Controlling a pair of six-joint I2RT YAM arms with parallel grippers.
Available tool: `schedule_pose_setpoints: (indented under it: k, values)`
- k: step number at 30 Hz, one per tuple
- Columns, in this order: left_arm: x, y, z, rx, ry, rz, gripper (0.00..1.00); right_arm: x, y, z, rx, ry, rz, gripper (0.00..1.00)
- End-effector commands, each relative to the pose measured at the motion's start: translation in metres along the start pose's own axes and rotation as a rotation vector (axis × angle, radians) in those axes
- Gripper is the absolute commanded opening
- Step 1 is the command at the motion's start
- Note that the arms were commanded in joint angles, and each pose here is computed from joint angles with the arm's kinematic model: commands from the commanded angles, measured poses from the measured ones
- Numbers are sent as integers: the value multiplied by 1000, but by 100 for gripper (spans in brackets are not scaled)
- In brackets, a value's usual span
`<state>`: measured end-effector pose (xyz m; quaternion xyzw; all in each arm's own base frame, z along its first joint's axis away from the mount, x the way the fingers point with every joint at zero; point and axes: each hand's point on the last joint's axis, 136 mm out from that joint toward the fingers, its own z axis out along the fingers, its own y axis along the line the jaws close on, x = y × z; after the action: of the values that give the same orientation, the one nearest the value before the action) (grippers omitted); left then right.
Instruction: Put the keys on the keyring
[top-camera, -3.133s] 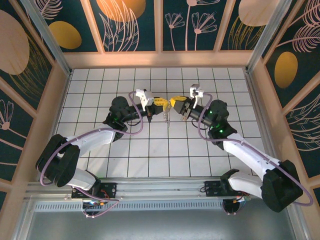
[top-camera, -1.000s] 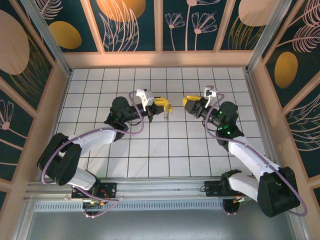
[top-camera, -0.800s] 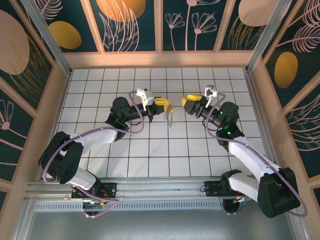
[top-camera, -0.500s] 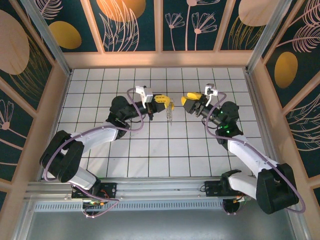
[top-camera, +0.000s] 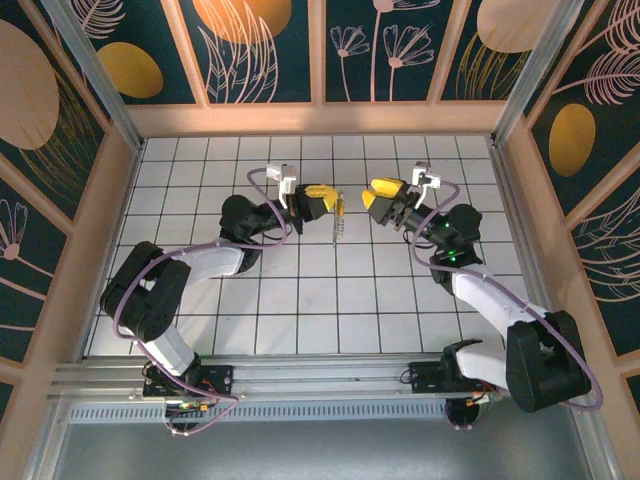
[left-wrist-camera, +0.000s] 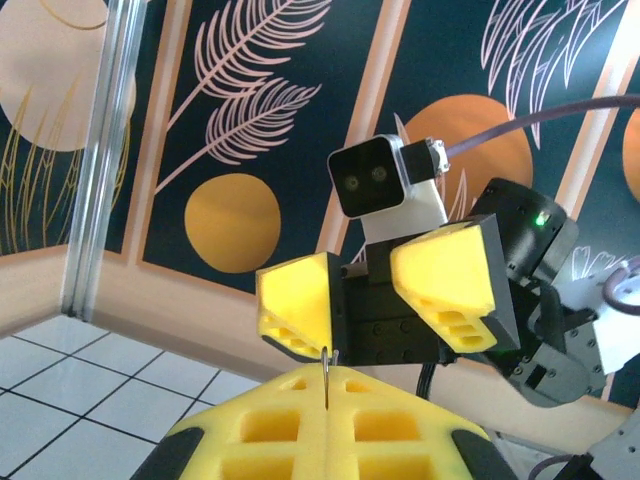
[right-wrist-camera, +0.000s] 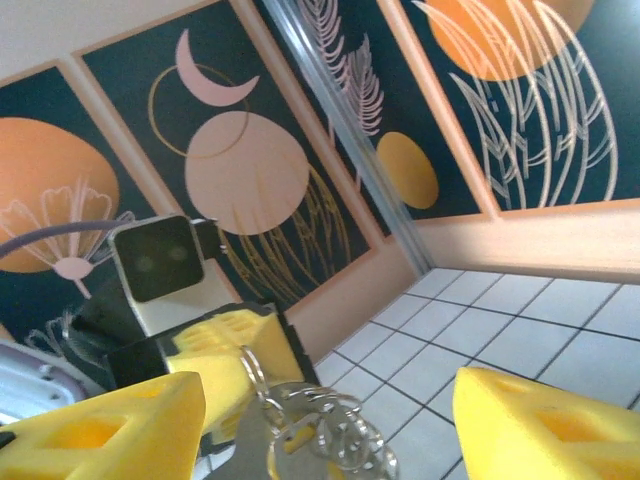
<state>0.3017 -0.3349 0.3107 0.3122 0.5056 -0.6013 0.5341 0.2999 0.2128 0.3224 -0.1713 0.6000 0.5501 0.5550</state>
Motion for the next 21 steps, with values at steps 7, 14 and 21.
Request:
schedule_pose_setpoints:
  k: [7,14,21]
  values:
    - [-21,-7,4,73,-89,-28,0,2,17,10,-142,2,-2,65]
    - [-17,0,6,63,-88,-90,0,7,18,23,-166,13,3,62]
    - [-15,6,5,51,-105,-151,0,9,12,30,-168,2,28,60]
